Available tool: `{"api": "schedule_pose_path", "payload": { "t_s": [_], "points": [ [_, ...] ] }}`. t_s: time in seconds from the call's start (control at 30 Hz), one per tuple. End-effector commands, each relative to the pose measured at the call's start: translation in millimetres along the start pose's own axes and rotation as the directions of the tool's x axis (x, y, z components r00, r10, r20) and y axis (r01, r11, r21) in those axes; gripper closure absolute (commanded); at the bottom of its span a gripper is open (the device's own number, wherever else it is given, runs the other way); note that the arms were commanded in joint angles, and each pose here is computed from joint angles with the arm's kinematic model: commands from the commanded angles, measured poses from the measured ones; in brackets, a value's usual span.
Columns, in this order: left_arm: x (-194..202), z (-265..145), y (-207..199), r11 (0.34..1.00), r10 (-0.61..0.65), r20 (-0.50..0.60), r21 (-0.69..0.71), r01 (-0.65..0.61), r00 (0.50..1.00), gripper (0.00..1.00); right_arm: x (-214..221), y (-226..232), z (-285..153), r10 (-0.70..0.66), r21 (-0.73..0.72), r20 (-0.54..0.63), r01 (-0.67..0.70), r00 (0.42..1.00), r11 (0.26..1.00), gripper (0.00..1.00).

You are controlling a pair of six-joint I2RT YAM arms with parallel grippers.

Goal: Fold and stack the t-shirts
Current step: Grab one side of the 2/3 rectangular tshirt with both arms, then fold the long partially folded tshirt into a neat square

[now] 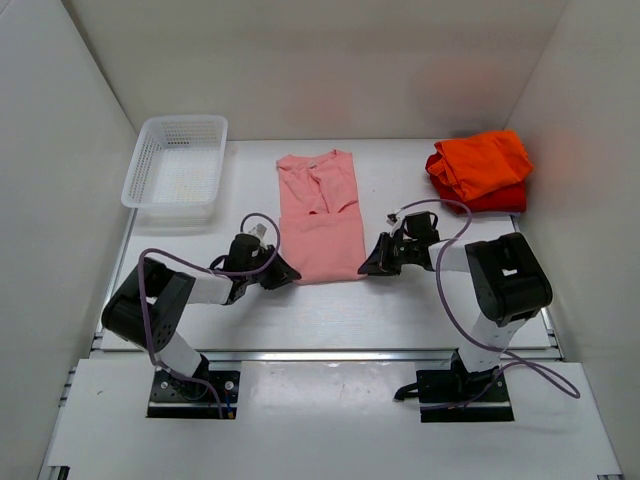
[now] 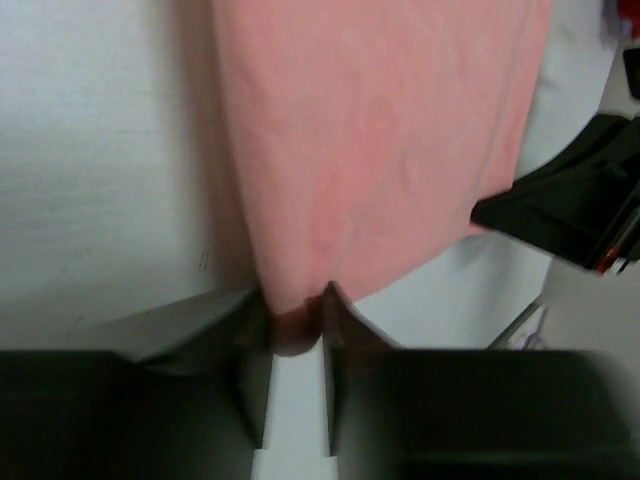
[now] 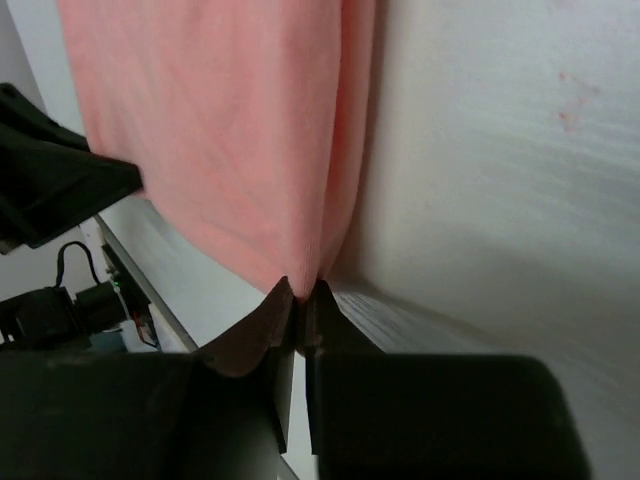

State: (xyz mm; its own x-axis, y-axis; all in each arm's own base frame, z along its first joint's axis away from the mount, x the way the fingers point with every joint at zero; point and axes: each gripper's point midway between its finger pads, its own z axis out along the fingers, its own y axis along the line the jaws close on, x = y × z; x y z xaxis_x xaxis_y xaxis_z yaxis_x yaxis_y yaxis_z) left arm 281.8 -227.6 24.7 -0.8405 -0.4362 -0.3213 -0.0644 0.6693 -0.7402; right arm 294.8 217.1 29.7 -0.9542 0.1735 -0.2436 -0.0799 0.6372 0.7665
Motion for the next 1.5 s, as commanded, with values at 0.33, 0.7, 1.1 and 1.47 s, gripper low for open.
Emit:
{"api": "schedule_pose_path", "payload": {
  "t_s": [0.33, 0.7, 1.1, 1.47],
  "points": [
    [87, -68, 65, 0.984, 0.050, -0.255, -0.153, -0.092, 0.966, 1.00, 121, 3, -25, -0.015, 0.059, -0.146, 0.023, 0.989, 0.998, 1.00],
    [83, -119, 48, 1.000, 0.002, 0.008, -0.011, -0.002, 1.000, 1.00, 180, 19, -58, -0.023, 0.015, -0.104, 0.024, 0.994, 1.000, 1.00],
    [-173, -59, -121, 0.971, 0.166, 0.294, 0.119, -0.209, 0.941, 1.00, -99, 72, -114, -0.033, -0.149, 0.305, 0.082, 0.952, 0.985, 1.00],
    [-213, 35, -67, 0.963, -0.036, 0.121, 0.270, 0.002, 0.992, 0.42, -173, -5, -60, 0.002, 0.013, 0.320, -0.006, 0.948, 1.000, 0.25]
  ]
}}
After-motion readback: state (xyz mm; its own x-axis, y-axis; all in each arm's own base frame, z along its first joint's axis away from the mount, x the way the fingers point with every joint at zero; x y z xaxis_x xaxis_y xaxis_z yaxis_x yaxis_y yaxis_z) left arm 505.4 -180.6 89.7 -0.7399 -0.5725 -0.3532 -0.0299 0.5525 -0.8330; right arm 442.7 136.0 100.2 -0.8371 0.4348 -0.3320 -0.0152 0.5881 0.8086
